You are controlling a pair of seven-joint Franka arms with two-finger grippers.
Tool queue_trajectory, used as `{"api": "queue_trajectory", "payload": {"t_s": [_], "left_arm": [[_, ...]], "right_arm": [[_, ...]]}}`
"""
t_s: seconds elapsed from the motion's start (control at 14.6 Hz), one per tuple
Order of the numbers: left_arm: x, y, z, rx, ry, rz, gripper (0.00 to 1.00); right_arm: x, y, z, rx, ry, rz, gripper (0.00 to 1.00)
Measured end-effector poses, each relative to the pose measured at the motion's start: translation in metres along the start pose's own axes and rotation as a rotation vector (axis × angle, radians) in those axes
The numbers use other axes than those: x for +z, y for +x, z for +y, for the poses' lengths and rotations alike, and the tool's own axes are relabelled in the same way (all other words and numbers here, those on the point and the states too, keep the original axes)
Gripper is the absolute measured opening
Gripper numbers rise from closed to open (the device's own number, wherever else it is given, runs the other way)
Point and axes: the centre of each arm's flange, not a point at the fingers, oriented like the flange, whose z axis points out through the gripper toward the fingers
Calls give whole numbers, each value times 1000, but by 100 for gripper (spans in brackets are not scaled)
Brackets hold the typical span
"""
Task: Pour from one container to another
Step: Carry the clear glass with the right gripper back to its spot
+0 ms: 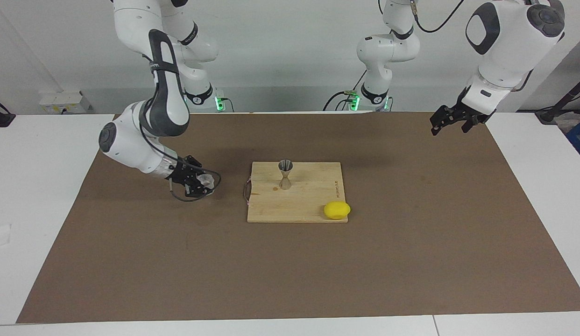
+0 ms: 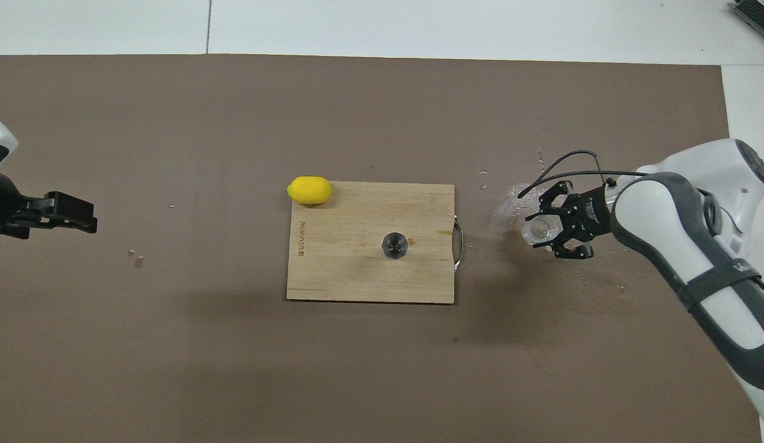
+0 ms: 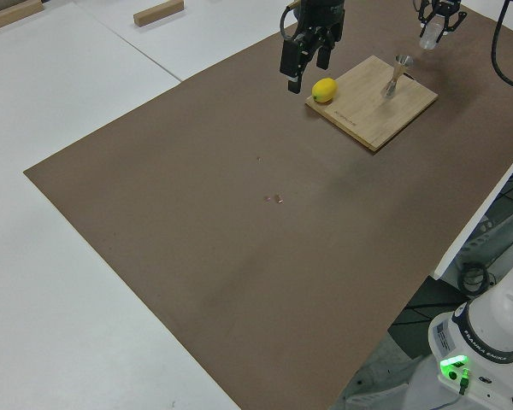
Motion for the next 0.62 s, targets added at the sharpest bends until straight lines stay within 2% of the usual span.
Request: {"api": "queue_trajectory", "payload": {"t_s": [0.21,0.62], "left_arm": [[0,0,0,0,0,0,100],[0,0,0,0,0,0,100]], "right_arm": [[-4,33,16,1,15,-27,51],[-1,71,33,5,16,-50,51]]}}
